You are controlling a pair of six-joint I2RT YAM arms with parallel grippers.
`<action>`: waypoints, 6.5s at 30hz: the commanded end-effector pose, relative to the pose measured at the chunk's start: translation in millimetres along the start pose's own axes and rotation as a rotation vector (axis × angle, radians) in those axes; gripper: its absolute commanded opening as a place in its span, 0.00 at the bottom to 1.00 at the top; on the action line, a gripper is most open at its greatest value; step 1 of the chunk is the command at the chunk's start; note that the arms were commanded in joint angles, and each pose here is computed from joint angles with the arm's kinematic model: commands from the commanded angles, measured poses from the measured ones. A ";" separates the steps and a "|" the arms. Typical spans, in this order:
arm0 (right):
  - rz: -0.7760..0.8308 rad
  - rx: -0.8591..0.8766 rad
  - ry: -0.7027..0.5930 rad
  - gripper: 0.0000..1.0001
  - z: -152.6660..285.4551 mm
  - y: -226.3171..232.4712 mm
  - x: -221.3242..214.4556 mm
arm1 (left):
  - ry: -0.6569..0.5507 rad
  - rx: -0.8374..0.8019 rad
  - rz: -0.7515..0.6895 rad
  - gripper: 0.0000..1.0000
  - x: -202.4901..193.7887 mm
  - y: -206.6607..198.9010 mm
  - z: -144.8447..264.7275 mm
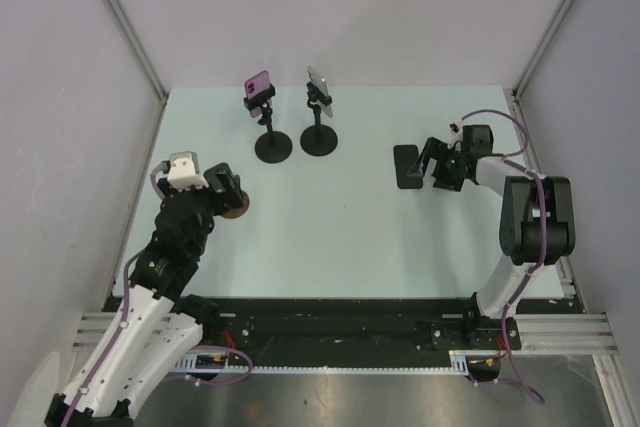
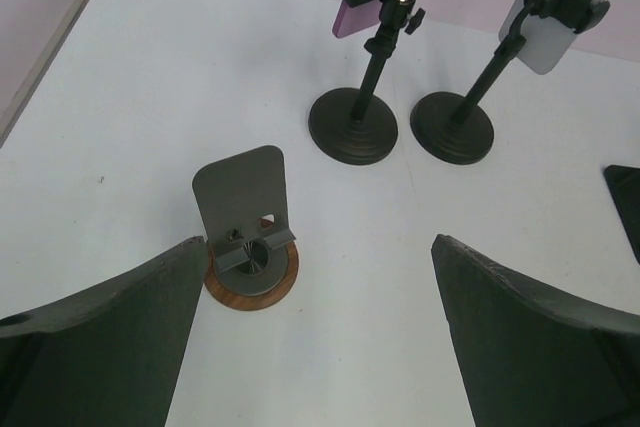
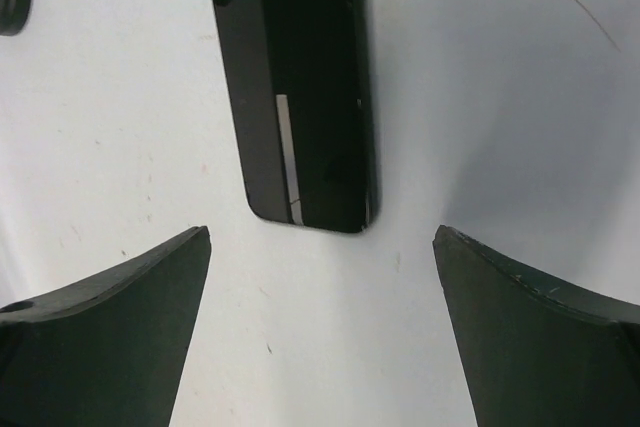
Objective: Remove the phone from the phone stand
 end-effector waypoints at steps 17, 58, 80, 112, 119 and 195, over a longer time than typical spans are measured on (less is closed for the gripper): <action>0.384 -0.124 -0.414 1.00 136.5 134.0 -12.3 | 0.318 0.268 0.145 1.00 -39.0 -2.5 -71.8; 0.495 -0.074 -0.513 1.00 157.0 130.1 -28.1 | 0.315 0.479 0.049 0.45 -42.4 42.0 -138.6; 0.664 0.005 -0.471 1.00 148.6 147.2 -45.2 | 0.359 0.043 -0.366 0.25 19.0 141.1 -195.7; 0.725 0.060 -0.447 0.99 146.3 160.7 -56.8 | 0.108 -0.120 -0.314 1.00 82.2 101.1 -153.7; 0.735 0.086 -0.452 0.99 146.1 167.2 -59.0 | 0.020 -0.249 -0.349 1.00 111.8 24.0 -156.1; 0.838 0.262 -0.398 0.96 124.2 224.5 -105.0 | 0.251 -0.202 0.159 0.27 22.3 -175.5 -37.7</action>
Point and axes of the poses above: each gripper's point midway between its finger pads, its own z axis back along the fingers, its own y axis along the line the jaws close on, x = y × z, the point moved 6 cm from there along z, back along the fingers, and after that the axes turned 2 degrees about z, right-handed, at the moved point
